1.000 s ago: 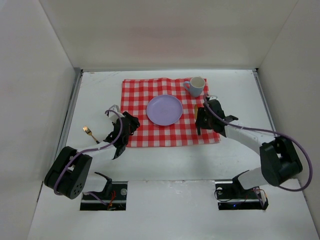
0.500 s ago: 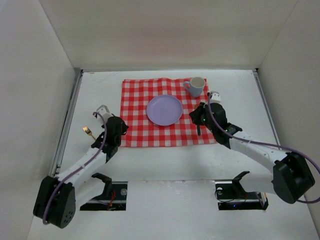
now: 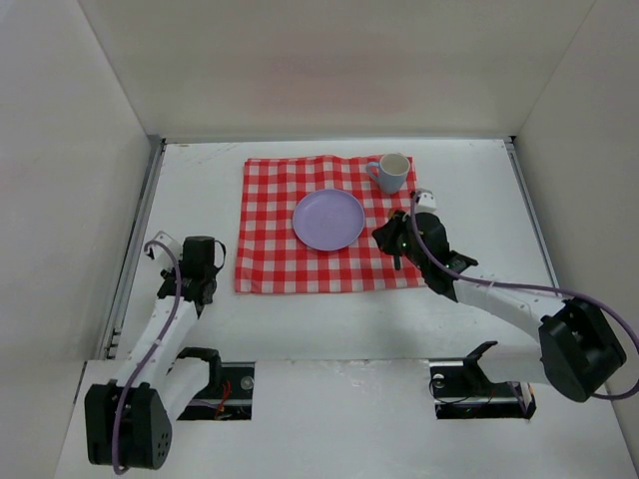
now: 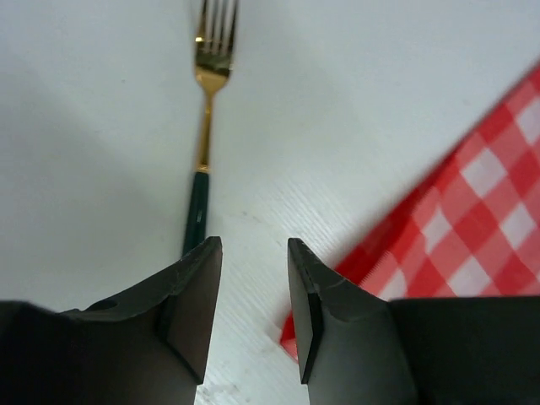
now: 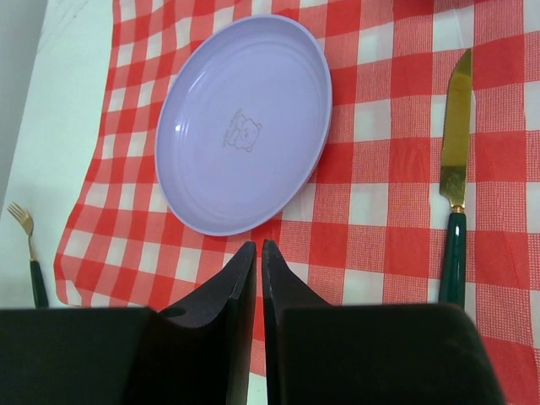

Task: Set the dinner table for one person

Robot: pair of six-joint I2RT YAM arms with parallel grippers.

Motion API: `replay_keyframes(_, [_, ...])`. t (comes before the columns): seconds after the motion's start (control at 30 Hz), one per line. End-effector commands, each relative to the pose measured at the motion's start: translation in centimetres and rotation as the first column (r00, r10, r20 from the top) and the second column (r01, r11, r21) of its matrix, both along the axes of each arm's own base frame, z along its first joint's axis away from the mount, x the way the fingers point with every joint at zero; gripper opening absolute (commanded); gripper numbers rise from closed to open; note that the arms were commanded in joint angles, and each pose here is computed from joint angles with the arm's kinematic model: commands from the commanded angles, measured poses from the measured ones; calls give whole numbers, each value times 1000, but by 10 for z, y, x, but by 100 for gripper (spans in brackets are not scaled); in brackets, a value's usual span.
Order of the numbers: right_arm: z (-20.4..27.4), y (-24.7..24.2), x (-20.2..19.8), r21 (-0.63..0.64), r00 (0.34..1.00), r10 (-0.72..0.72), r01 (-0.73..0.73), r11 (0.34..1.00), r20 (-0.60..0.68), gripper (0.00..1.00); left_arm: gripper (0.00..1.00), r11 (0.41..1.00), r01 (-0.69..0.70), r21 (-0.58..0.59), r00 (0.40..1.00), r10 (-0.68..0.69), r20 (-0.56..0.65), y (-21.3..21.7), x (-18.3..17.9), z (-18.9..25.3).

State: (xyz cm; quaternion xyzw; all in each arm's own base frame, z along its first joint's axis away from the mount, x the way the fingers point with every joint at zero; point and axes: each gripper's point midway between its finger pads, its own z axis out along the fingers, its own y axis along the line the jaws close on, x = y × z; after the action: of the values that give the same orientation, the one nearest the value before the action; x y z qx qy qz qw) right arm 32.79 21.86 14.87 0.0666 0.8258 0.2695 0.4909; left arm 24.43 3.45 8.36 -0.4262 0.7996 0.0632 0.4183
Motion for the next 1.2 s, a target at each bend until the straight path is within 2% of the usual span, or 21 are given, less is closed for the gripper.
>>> replay_keyframes(0.0, [11, 10, 5, 41, 999, 15, -17, 999, 43, 13, 35, 999, -26, -38, 997, 23, -68, 7, -6, -22])
replay_keyframes(0.23, [3, 14, 7, 29, 999, 30, -31, 999, 18, 15, 34, 999, -16, -41, 989, 10, -151, 9, -6, -44])
replay_keyframes(0.8, [4, 10, 6, 26, 1000, 20, -21, 999, 20, 19, 29, 991, -104, -84, 961, 79, -265, 18, -26, -78])
replay_keyframes(0.87, [4, 9, 6, 26, 1000, 16, -16, 1000, 21, 22, 24, 989, -111, -99, 961, 81, -265, 17, -26, -81])
replay_keyframes(0.97, [4, 7, 7, 26, 1000, 10, -11, 1000, 23, 30, 11, 987, -109, -117, 971, 80, -227, 18, -21, -76])
replay_keyframes(1.03, [3, 6, 7, 24, 1000, 6, -6, 1000, 21, 36, 7, 989, -99, -105, 979, 78, -190, 21, -17, -65])
replay_keyframes(1.17, [3, 5, 8, 23, 1000, 2, -3, 1000, 20, 38, 5, 997, -64, -39, 995, 61, -84, 26, -10, -34])
